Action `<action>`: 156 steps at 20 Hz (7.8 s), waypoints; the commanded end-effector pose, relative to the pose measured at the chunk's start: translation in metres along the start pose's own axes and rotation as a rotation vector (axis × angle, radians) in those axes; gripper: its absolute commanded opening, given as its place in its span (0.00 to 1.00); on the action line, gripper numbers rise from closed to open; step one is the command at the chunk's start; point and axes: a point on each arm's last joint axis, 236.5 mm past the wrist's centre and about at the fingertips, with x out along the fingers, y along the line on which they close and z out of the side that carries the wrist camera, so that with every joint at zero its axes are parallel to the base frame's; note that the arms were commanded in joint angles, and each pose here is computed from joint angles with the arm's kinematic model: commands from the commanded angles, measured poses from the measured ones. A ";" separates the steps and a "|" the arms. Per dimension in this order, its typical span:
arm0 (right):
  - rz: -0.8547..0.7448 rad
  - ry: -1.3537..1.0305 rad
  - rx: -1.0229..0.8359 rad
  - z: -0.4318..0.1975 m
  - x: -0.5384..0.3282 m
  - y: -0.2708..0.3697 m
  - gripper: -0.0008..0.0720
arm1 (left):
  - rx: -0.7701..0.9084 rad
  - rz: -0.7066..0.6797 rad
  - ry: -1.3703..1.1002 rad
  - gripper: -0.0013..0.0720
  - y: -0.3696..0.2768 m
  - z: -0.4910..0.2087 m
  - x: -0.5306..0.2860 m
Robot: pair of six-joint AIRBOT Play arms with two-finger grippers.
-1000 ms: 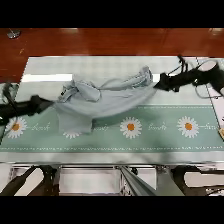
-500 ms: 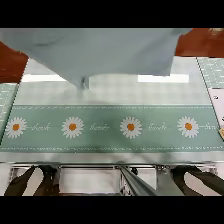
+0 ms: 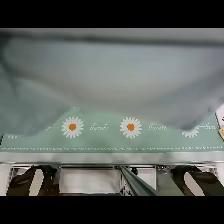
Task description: Fold the shirts.
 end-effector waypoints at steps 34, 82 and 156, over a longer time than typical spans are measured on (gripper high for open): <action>0.241 1.075 0.625 -0.398 0.414 -0.074 0.06 | -0.579 -0.097 1.354 0.05 -0.043 -0.580 0.154; 0.020 1.350 0.899 -0.553 0.163 -0.031 0.86 | -1.088 -0.281 1.573 0.05 -0.150 -0.596 -0.084; 0.143 0.871 0.495 -0.354 0.196 -0.029 0.06 | -0.454 -0.876 1.397 0.05 -0.459 -0.551 0.091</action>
